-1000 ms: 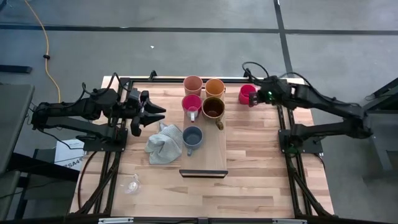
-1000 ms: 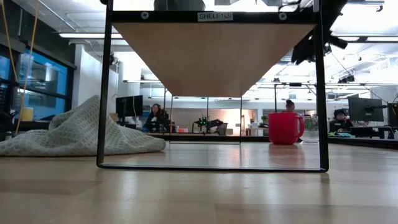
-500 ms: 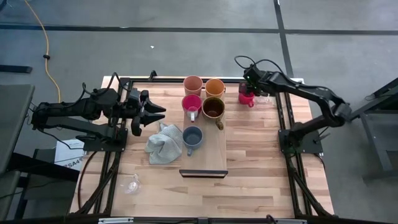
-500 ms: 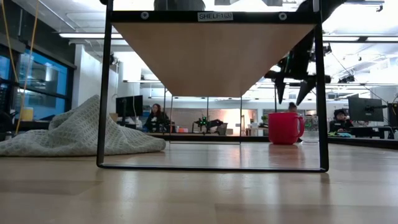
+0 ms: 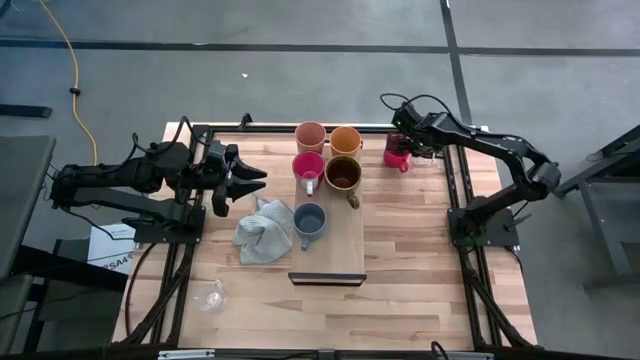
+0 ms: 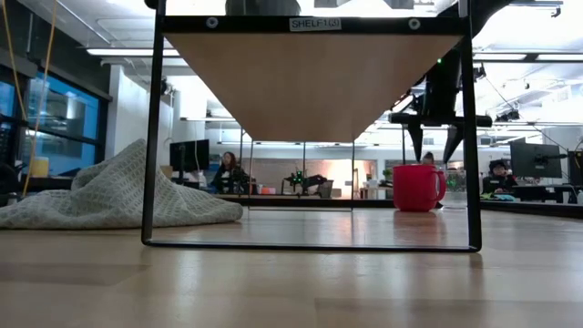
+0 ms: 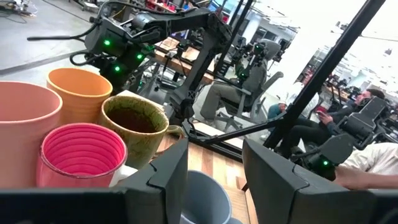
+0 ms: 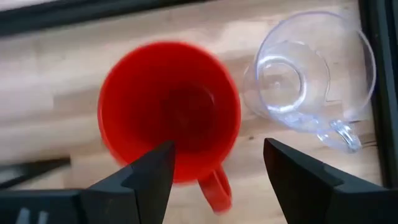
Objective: Stack small to large cups/mugs on shelf
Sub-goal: Put the red mug on the shelf
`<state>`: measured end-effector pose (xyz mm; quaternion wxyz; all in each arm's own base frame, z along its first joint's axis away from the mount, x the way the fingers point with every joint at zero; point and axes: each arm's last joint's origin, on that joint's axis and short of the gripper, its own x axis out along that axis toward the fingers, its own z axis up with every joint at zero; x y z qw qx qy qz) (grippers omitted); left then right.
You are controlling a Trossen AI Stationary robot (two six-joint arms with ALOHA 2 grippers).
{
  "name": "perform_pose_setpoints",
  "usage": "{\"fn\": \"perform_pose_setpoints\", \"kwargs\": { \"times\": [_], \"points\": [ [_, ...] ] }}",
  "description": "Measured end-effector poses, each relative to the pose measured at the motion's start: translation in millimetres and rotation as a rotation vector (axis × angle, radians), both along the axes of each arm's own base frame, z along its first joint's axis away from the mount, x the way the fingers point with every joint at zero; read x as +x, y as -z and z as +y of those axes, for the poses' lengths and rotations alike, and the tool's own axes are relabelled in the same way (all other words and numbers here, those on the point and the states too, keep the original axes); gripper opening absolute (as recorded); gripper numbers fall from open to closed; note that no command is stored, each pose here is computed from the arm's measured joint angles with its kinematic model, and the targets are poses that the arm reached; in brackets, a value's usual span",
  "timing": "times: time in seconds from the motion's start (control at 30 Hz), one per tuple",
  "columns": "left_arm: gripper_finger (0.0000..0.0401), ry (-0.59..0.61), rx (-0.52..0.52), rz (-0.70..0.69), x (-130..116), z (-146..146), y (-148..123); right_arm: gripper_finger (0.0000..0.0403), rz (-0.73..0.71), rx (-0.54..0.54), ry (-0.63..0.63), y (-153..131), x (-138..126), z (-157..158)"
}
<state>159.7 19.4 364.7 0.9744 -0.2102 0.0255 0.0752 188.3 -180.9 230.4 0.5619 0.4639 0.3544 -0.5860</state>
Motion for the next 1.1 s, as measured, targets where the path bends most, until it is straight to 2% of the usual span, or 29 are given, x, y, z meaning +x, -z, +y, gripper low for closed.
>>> {"fn": "perform_pose_setpoints", "kwargs": {
  "times": [0.27,0.43,0.57,0.9,1.1],
  "points": [
    [0.014,-0.001,-0.002,-0.015,0.2,0.0,-1.4,0.0236,-0.009,0.059,0.153,16.7,3.4,-8.8],
    [0.014,-0.001,-0.003,-0.015,0.2,0.0,-1.4,0.0228,-0.045,0.052,0.202,21.0,8.1,-12.9],
    [0.014,-0.001,-0.003,-0.015,0.2,0.0,-1.4,0.0184,-0.043,0.061,0.221,22.0,7.9,-12.5],
    [0.014,-0.001,-0.003,-0.016,0.1,0.0,-1.5,0.0016,-0.017,0.064,0.165,22.2,7.2,-11.7],
    [0.014,-0.001,-0.002,-0.017,-0.1,0.0,-1.7,0.0004,-0.012,0.045,0.1,16.8,9.8,-4.8]
  ]
}}
